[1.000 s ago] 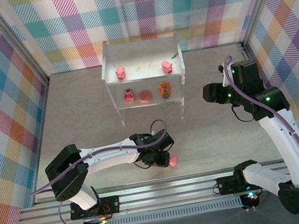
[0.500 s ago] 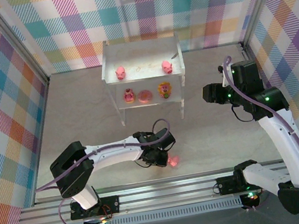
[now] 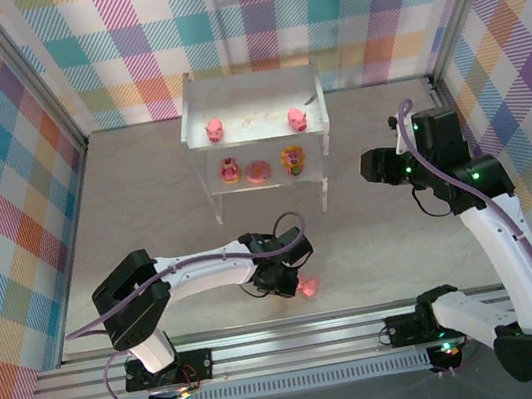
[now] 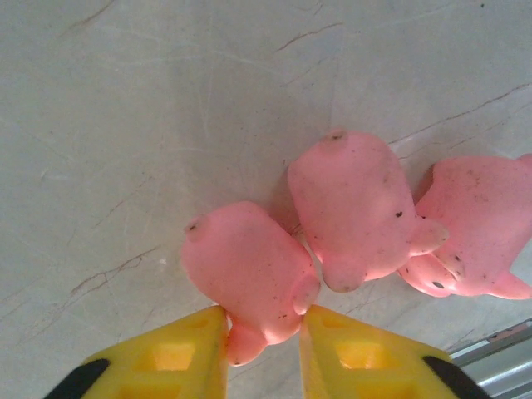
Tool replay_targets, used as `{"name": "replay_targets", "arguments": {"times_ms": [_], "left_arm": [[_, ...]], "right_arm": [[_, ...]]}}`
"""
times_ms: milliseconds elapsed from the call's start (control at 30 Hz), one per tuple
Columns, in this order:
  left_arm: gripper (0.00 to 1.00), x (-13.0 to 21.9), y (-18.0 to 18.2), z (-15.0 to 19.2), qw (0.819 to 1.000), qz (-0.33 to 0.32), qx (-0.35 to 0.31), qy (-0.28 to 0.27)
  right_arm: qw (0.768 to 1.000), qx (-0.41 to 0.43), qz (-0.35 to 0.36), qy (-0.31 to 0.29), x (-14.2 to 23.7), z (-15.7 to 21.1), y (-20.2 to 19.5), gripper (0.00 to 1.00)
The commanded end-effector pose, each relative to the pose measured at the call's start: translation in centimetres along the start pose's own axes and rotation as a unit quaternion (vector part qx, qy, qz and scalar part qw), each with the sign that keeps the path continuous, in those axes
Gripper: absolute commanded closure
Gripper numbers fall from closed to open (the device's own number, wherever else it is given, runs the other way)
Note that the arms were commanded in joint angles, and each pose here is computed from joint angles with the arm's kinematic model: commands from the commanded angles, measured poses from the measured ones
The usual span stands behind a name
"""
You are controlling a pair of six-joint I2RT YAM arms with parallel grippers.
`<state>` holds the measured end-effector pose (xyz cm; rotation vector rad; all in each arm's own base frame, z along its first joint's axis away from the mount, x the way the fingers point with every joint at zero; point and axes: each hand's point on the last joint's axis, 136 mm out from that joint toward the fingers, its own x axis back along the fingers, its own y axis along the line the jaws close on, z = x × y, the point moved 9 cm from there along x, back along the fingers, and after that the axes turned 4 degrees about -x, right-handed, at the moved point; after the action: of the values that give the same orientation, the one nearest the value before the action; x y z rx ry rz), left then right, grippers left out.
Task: Place and organize the plastic toys onto the shelf
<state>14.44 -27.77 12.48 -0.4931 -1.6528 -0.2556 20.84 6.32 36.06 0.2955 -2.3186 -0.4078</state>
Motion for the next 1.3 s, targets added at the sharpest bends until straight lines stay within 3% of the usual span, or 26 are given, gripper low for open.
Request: {"name": "replay_targets", "arguments": {"times_ms": [0, 267, 633, 900, 1133, 1267], "left_arm": [[0.78, -0.2, 0.7, -0.1, 0.999, -0.021, -0.012, 0.022], [0.80, 0.8, 0.7, -0.6, 0.998, -0.031, -0.047, 0.030], [0.85, 8.4, 0.3, -2.5, 0.995, -0.038, -0.087, -0.030], [0.85, 18.2, 1.5, -4.1, 0.985, -0.021, -0.095, -0.144], [0.84, 29.0, 3.5, -7.3, 0.953, -0.003, -0.125, -0.275], [0.84, 33.0, 5.3, -9.7, 0.937, -0.018, -0.135, -0.323]], "right_arm": [[1.000, 0.007, -0.011, -0.016, 0.2, -0.3, 0.1, 0.41], [1.000, 0.007, -0.008, -0.018, 0.2, -0.3, 0.0, 0.41], [1.000, 0.010, -0.004, -0.025, 0.2, -0.5, -0.1, 0.41], [1.000, 0.011, -0.003, -0.024, -0.2, -0.7, -0.2, 0.41], [1.000, 0.007, -0.018, -0.018, -1.1, -1.2, 0.1, 0.43], [1.000, 0.005, -0.025, -0.018, -1.2, -1.4, 0.3, 0.43]]}}
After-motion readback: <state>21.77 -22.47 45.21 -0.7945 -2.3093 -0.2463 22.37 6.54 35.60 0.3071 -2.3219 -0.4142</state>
